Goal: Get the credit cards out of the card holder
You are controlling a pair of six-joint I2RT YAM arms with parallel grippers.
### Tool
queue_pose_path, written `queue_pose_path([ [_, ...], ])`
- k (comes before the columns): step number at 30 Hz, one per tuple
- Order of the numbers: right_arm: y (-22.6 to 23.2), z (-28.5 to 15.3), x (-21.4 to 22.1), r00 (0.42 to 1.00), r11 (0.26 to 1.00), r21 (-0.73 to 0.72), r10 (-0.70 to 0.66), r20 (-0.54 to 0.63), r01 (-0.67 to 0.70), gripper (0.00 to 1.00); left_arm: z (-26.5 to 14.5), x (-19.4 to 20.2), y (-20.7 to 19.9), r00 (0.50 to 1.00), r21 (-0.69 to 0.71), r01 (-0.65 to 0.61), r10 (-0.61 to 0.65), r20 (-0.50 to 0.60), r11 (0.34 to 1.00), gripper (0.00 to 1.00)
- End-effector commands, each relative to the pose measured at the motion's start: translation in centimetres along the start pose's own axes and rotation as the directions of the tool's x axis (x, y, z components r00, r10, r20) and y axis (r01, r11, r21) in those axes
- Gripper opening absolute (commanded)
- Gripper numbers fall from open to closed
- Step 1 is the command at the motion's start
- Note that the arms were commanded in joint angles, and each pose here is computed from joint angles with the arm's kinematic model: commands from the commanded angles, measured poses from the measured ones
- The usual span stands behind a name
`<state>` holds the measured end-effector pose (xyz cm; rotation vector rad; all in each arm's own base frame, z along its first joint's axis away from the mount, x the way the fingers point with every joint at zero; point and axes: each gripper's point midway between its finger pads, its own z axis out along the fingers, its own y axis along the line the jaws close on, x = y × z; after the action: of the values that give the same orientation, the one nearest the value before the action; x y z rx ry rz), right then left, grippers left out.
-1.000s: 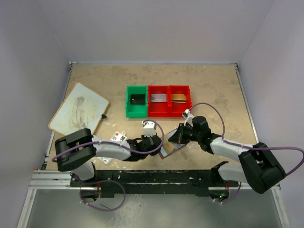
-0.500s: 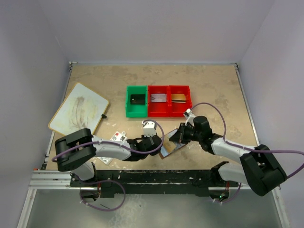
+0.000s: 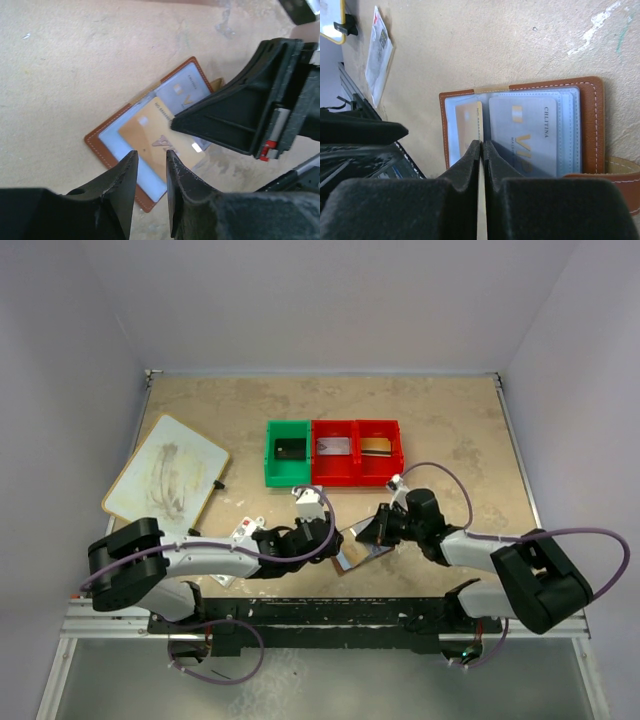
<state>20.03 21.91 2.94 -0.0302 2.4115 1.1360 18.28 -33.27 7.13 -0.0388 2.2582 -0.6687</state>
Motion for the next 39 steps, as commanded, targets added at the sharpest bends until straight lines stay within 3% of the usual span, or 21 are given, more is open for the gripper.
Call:
queue_pose_path([
  [1,0.0,0.3,-0.1,1.0,1.0,-0.025,0.016,0.021,-0.015,0.06,-0.2,-1.0,-2.7,0.999,0.1,0.037,-0.038,0.008,0.994,0.27],
  [12,0.2,-0.1,1.1,0.998,0.997,-0.06,0.058,0.011,-0.057,0.13,1.9,3.5,-2.8,0.991,0.114,0.026,-0.011,-0.133,0.993,0.19],
  [16,0.6,-0.2,1.3,0.999,0.995,-0.084,0.053,-0.003,-0.053,0.23,2.3,4.1,-1.2,0.99,0.047,0.013,-0.006,-0.144,0.999,0.15],
  [22,0.7,-0.3,1.3,0.998,0.995,-0.083,0.056,0.001,-0.056,0.19,2.2,4.4,0.3,0.989,-0.005,-0.014,0.013,-0.146,1.0,0.12],
  [30,0.9,-0.6,0.4,0.999,0.997,-0.068,0.039,0.025,-0.038,0.26,2.0,4.4,1.0,0.989,-0.028,-0.035,0.031,-0.145,0.999,0.11],
  [34,1.0,-0.7,0.3,0.999,0.997,-0.069,0.037,0.034,-0.035,0.22,2.0,4.5,1.1,0.988,-0.031,-0.04,0.035,-0.148,0.999,0.1],
  [39,1.0,-0.7,0.2,0.998,0.997,-0.07,0.043,0.039,-0.04,0.07,2.0,4.5,1.2,0.988,-0.035,-0.045,0.04,-0.147,0.998,0.1],
])
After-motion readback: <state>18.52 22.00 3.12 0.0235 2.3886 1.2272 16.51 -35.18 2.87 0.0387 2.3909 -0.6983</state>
